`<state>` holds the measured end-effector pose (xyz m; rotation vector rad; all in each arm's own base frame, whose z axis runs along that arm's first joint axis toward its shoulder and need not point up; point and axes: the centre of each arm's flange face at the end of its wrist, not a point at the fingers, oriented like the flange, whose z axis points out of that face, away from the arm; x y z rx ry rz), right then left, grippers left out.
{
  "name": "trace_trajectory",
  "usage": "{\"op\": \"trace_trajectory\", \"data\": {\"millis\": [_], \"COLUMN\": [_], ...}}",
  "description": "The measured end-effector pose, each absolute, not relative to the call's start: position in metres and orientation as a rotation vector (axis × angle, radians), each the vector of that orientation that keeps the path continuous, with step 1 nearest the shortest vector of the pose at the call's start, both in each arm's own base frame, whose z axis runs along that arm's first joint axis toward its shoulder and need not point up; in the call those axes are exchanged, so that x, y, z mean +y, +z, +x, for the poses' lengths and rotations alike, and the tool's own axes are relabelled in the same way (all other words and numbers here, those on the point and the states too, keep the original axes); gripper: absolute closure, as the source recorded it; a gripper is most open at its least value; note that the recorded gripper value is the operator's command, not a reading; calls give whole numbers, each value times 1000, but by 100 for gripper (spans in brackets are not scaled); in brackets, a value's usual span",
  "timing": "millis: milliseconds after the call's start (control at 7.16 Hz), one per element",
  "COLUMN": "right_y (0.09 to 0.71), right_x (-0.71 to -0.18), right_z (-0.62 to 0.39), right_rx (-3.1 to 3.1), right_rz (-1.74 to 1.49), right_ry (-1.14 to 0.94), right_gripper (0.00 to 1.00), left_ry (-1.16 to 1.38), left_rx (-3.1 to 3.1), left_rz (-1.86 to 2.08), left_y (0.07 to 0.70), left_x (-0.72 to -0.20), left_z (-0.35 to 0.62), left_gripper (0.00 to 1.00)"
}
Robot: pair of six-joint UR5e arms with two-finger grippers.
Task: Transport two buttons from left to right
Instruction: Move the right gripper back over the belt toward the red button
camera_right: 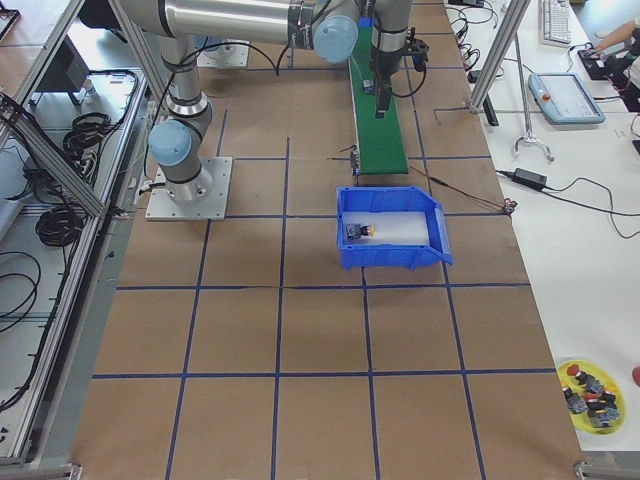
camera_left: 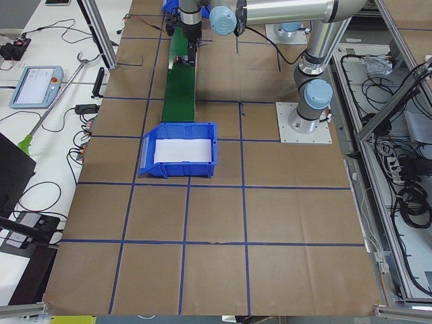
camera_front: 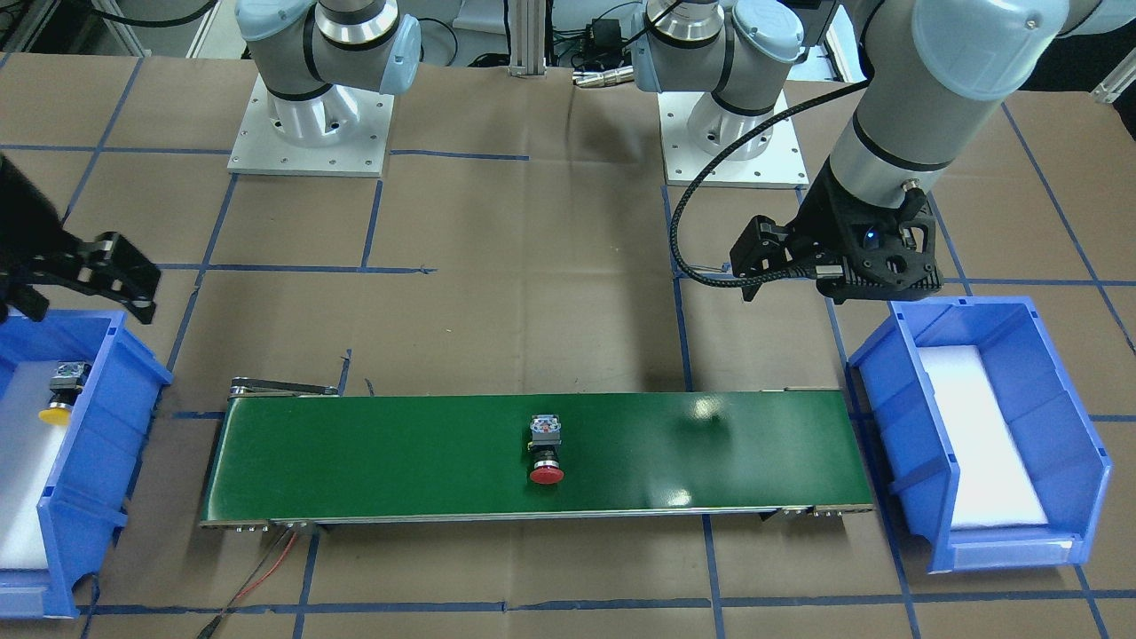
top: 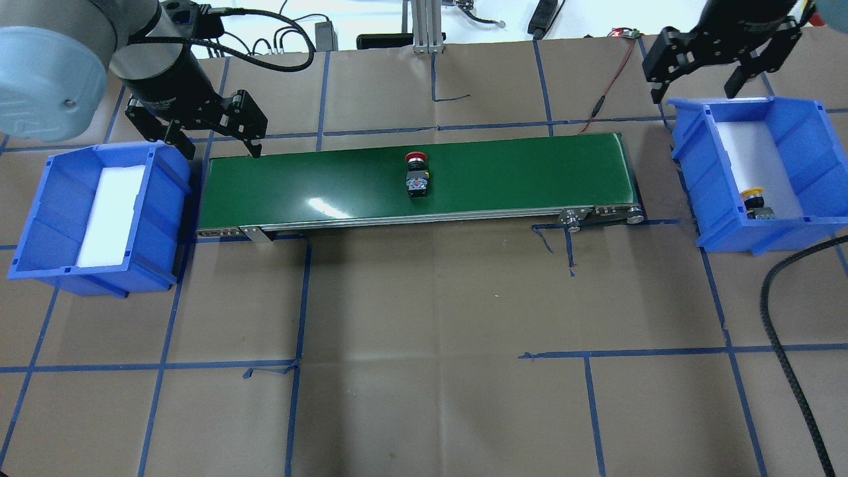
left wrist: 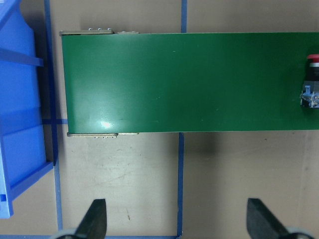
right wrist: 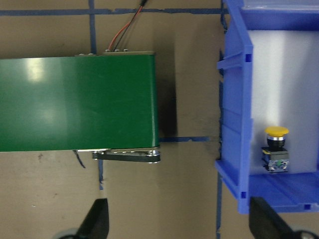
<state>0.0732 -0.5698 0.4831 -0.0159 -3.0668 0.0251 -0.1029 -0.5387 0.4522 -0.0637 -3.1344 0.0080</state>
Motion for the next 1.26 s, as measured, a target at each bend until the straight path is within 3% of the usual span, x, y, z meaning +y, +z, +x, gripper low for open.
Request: {"op": "trace_trajectory", "data": {"millis": [419,838,1257], "right_y": [472,432,399], "right_x": [-527,-494,-514], "right_z": [155,166,160], "right_rx": [-3033,-3092,-3150], "right_rz": [-90,-112,-143], "right_ry": [71,234,263], "right_gripper": [1,0,0], "left_ry": [10,13,13], "left_rx": [-3133,-3135,-3138], "left_rz": [-76,-76,-78], "left_y": [453,454,454], "left_x": [-537,-535,-535], "left_z": [-103,-103,-103], "left_gripper": [0,0,0]}}
